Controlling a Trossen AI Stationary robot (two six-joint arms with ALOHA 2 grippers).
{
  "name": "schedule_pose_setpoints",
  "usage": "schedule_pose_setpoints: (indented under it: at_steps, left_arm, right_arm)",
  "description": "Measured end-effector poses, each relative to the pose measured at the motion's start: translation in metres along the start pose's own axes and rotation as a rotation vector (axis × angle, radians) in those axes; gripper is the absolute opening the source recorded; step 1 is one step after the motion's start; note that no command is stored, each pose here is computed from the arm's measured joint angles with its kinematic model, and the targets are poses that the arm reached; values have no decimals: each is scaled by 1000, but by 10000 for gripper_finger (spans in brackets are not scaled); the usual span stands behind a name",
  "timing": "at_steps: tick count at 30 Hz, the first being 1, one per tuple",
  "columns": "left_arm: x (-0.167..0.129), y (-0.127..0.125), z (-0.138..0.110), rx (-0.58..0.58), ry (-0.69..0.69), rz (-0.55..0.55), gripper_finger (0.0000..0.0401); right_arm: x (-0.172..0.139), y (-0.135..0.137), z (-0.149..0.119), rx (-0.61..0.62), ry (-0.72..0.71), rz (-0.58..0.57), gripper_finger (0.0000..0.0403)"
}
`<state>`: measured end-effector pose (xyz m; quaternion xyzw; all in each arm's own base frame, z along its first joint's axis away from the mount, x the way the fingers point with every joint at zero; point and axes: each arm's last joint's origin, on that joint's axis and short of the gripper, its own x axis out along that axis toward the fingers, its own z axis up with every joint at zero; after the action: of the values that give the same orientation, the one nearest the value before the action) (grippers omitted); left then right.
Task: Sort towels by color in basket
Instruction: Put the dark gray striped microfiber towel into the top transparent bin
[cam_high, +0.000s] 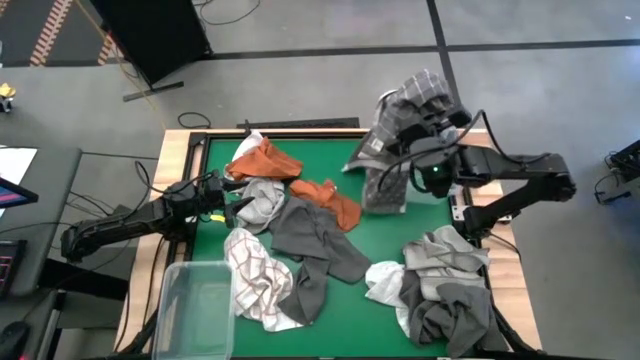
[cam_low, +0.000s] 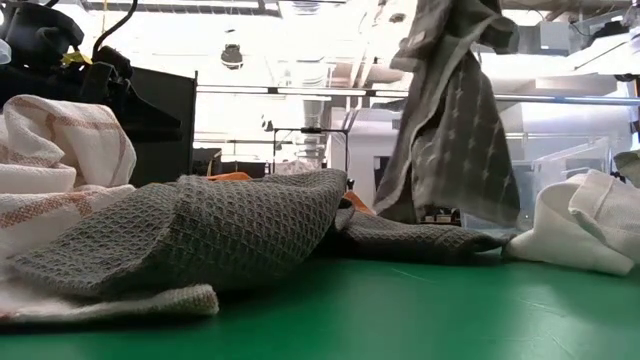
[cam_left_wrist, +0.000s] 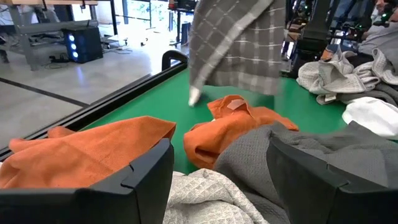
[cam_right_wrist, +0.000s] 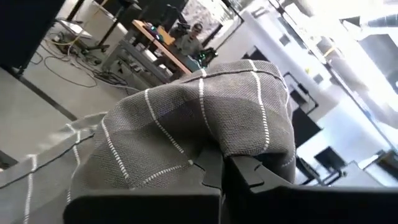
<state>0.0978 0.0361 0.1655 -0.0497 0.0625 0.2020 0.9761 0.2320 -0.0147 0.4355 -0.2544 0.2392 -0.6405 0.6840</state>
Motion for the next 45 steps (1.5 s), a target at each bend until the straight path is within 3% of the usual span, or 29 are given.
schedule_pose_setpoints:
  at_steps: [5,10,30,36,39,45]
  left_arm:
    - [0,0,0,0,0,0,245]
    - [0,0,0,0,0,0,245]
    - [0,0,0,0,0,0,245]
    - [0,0,0,0,-1,0,245]
    - [0,0,0,0,0,0,245]
    - [0,0,0,0,0,0,245]
  right_arm:
    - [14,2,-21,77,35,131,21]
    - [33,4,-47,111,211,218,21]
    - [81,45,-152,-2,810,291,22]
    - [89,62,-182,14,940,397,23]
    - [92,67,-189,43,978,460,35]
    - [90,68,-189,34,965,472,96]
